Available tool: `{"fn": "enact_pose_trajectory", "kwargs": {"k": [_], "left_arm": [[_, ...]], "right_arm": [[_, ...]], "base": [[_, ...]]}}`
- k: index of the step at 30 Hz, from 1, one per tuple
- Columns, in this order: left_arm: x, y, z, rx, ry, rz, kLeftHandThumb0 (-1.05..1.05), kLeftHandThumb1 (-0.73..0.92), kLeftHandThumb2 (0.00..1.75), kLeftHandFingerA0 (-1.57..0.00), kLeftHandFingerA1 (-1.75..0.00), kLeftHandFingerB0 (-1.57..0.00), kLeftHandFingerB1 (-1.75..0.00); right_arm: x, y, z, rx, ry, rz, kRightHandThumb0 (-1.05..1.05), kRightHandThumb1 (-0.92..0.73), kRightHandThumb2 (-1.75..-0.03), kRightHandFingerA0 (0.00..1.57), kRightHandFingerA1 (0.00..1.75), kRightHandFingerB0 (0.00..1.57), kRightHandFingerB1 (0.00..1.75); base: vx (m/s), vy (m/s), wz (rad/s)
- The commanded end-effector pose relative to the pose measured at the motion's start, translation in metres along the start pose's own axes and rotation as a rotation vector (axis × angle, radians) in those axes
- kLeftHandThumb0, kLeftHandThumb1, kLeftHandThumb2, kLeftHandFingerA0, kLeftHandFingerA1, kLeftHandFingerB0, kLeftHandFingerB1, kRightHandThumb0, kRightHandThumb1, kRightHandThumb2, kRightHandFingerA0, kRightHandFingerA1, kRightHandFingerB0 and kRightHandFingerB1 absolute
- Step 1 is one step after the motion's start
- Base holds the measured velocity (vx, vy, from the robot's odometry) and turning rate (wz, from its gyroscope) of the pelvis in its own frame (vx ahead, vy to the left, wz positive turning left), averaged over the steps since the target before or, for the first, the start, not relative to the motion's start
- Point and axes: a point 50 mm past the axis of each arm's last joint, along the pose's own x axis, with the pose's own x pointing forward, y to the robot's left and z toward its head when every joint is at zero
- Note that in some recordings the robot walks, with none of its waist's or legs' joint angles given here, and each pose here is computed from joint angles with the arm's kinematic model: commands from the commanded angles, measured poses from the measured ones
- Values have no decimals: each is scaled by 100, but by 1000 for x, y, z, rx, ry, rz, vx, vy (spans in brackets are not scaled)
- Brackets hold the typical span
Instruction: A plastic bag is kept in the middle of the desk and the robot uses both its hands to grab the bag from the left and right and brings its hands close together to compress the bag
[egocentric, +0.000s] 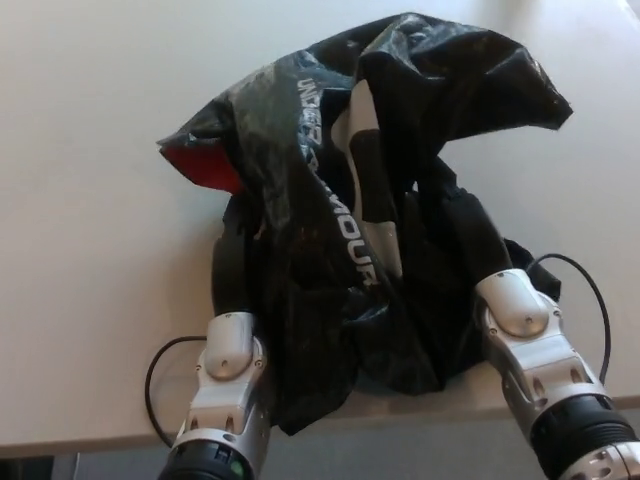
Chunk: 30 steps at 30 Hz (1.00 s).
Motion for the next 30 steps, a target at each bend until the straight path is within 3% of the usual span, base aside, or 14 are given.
{"fn": "enact_pose_trajectory", "kwargs": {"k": [1,3,4,5,6,7,11,13,16,17,21,23,28,30], "left_arm": [[-6,-6,-6,77,16,20,-76,91,126,0,-8,0,-7],[-7,-6,-3,100,-20,-19,-86,92,127,0,-4,0,-2],[-6,-6,1,93,-32,-25,-72,92,102,0,-3,0,0],[-5,-5,2,97,-41,-26,-84,87,120,0,-9,0,-5],[-5,-4,3,103,-46,-24,-83,88,121,0,-10,0,-7],[-5,-2,3,117,-53,-22,-67,92,104,0,-3,0,-2],[-6,1,2,116,-59,-33,-66,92,106,0,0,0,0],[-7,2,0,105,-52,-31,-84,90,125,0,-6,0,-3],[-8,1,-2,127,-63,-39,-84,91,127,0,-4,0,0],[-9,1,-2,127,-67,-41,-82,91,125,0,-5,0,-1],[-7,1,-1,130,-63,-25,-80,91,124,0,-9,0,-7],[-7,5,1,168,-76,-31,-62,92,107,0,0,0,0],[-9,16,7,191,-51,22,-69,92,98,-5,-35,-1,-18],[-6,40,21,265,-91,74,-65,89,124,-3,-47,-2,-26]], "right_arm": [[-1,21,22,29,-128,159,-83,-84,-122,2,41,4,18],[-2,23,27,19,-142,181,-86,-84,-122,4,46,7,17],[-2,24,30,9,-158,194,-85,-92,-79,7,42,6,22],[-2,24,31,8,-161,195,-74,-78,-119,3,49,2,27],[-2,24,31,7,-161,195,-84,-92,-81,7,42,5,23],[-3,24,31,6,-160,197,-84,-92,-80,8,42,6,23],[-5,24,29,-11,-157,200,-85,-92,-80,9,43,6,24],[-7,23,26,-6,-152,196,-81,-81,-120,5,50,9,26],[-8,23,24,10,-150,190,-78,-80,-120,4,50,7,27],[-9,23,23,22,-152,187,-84,-92,-78,9,44,6,25],[-8,18,20,61,-141,191,-89,-92,-86,9,44,6,20],[-10,15,15,70,-127,191,-83,-86,-121,2,44,9,21],[-16,-4,10,97,-100,116,-77,-76,-116,5,48,0,27],[-21,-35,14,19,-86,24,-78,-72,-111,5,45,0,30]], "base": [[0,0,0],[0,0,0],[0,0,0],[0,0,0],[0,0,0],[0,0,0],[0,0,0],[0,0,0],[0,0,0],[0,0,0],[0,0,0],[0,0,0],[0,0,0],[0,0,0]]}}
